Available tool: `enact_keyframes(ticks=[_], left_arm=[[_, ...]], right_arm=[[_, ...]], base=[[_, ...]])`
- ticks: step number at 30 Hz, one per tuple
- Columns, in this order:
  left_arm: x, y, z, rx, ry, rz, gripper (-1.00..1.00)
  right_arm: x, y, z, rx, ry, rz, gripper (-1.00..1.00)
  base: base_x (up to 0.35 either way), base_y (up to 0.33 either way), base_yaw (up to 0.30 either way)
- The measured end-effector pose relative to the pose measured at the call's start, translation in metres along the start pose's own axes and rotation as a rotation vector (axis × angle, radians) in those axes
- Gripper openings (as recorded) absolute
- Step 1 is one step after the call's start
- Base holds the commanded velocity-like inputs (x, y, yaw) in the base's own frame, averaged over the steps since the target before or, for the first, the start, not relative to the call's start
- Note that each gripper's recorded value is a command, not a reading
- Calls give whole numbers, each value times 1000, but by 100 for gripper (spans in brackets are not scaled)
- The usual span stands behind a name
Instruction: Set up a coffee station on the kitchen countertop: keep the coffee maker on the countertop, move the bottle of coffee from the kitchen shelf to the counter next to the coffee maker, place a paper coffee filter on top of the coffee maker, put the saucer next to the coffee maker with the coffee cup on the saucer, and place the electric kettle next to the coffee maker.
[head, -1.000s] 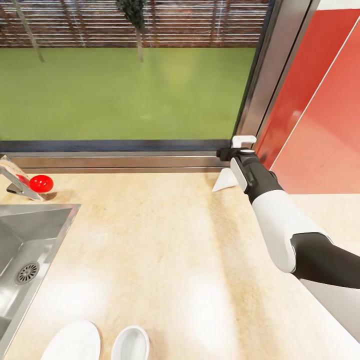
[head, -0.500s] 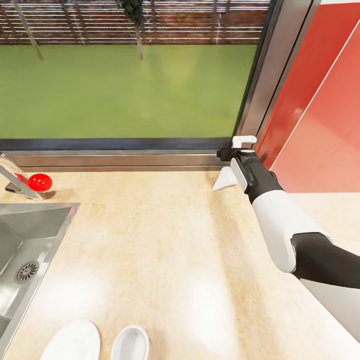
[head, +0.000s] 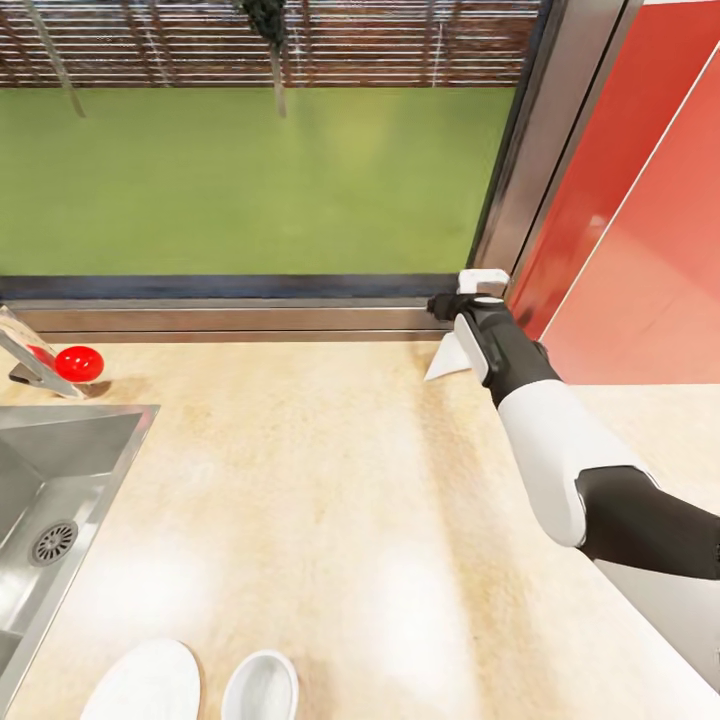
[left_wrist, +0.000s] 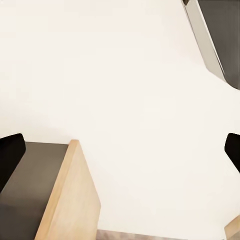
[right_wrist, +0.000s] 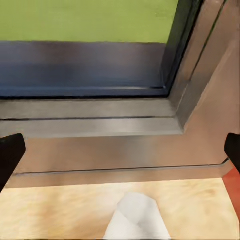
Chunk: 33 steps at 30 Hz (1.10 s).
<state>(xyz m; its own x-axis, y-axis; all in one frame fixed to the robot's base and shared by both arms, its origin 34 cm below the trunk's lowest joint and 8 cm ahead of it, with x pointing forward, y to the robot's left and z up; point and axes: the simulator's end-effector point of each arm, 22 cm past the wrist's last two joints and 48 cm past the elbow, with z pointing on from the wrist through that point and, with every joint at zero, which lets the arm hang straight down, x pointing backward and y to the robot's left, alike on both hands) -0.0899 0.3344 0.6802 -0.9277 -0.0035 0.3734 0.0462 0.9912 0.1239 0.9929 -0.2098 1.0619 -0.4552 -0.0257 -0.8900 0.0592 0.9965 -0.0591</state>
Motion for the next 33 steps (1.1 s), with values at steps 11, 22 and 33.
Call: enact_keyframes(ticks=[11,22,33], left_arm=[[0,1,0,-1,1,0,100],[7,2,-1,-5,19,2,100],[13,3,-2,-7,37,2,100]], right_arm=[[-7,1,-2,-2,-14,6,100],[16,3,8,-3,24,2,100],[30,4,16,-4,43,0,100]], base=[[0,0,0],[0,0,0],[0,0,0]])
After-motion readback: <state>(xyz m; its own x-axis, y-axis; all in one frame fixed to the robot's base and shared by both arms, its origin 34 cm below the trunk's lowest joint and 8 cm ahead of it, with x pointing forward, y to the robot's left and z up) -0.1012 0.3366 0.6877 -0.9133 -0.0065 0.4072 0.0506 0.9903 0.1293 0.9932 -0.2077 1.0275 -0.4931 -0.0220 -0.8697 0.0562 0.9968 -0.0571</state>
